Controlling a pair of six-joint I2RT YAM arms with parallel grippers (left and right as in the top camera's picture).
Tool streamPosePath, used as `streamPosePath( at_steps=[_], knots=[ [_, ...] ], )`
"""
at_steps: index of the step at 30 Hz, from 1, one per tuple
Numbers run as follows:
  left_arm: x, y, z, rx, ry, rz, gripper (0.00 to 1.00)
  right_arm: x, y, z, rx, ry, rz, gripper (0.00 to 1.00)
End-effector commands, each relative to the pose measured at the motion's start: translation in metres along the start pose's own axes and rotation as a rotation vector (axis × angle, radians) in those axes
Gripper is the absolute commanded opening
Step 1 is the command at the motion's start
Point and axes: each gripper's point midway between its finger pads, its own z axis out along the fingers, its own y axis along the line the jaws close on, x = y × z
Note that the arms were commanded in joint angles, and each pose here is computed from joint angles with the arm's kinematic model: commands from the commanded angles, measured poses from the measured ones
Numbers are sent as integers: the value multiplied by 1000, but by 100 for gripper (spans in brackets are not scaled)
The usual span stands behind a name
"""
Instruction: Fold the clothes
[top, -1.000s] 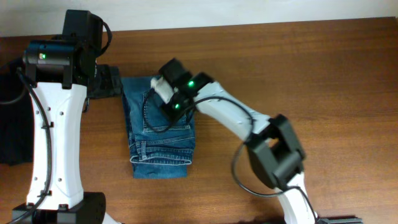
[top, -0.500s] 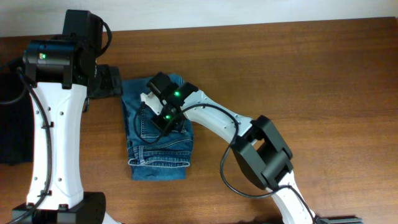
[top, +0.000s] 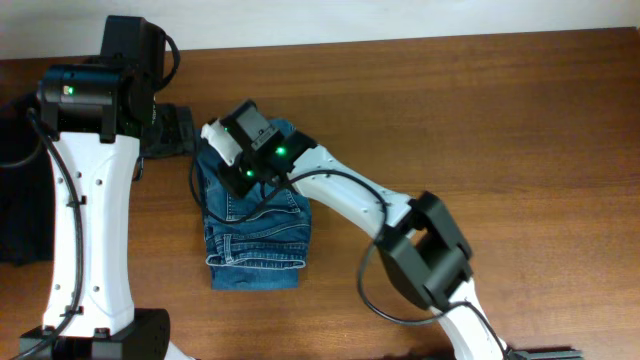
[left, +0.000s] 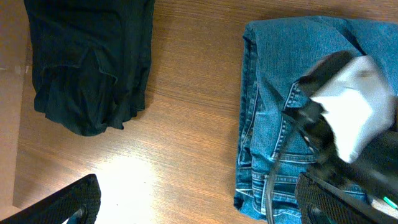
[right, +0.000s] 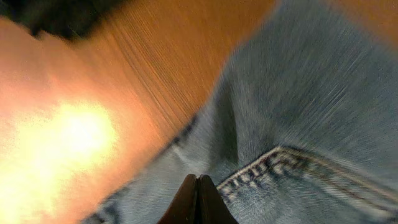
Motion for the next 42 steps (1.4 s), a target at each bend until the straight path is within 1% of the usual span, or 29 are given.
streamPosePath(
  at_steps=[1, 4, 5, 7, 10, 13, 16, 18, 20, 21, 22, 23, 26, 31, 34, 37, 42],
  knots=[
    [0, 1, -4, 3, -9, -13, 99, 34, -8, 35, -18, 87, 42, 4],
    [0, 1, -3, 3, -9, -13, 100, 56, -14, 53, -16, 144, 58, 5],
    [0, 1, -3, 3, -9, -13, 99, 63, -17, 54, -11, 166, 68, 8],
    [0, 1, -4, 3, -9, -13, 99, 67, -24, 47, -3, 187, 89, 8],
    [0, 1, -3, 3, -9, -13, 99, 46, -39, 13, 22, 158, 120, 12],
    [0, 1, -3, 3, -9, -13, 99, 14, -61, -45, 62, 90, 159, 19],
    [0, 1, -3, 3, -10, -13, 99, -11, -85, -111, 114, 13, 203, 38],
    [0, 1, -3, 3, -9, -13, 99, -18, -110, -159, 169, -38, 248, 46],
    [0, 1, -3, 3, -10, -13, 99, -13, -141, -202, 241, -71, 308, 68],
    [0, 1, -3, 3, -9, -13, 99, -7, -158, -222, 283, -81, 345, 75],
    [0, 1, -3, 3, -9, -13, 99, 3, -177, -243, 330, -84, 388, 85],
    [0, 1, -3, 3, -9, -13, 99, 18, -200, -266, 387, -81, 443, 99],
    [0, 1, -3, 3, -9, -13, 99, 68, -254, -314, 508, -51, 601, 99],
    [0, 1, -3, 3, -9, -13, 99, 150, -316, -375, 605, -37, 842, 99],
    [0, 1, -3, 3, -9, -13, 99, 187, -335, -406, 648, -49, 945, 99],
    [0, 1, -3, 3, -9, -13, 99, 216, -350, -435, 691, -77, 1019, 99],
    [0, 1, -3, 3, -10, -13, 100, 254, -362, -470, 745, -111, 1111, 99]
  ],
)
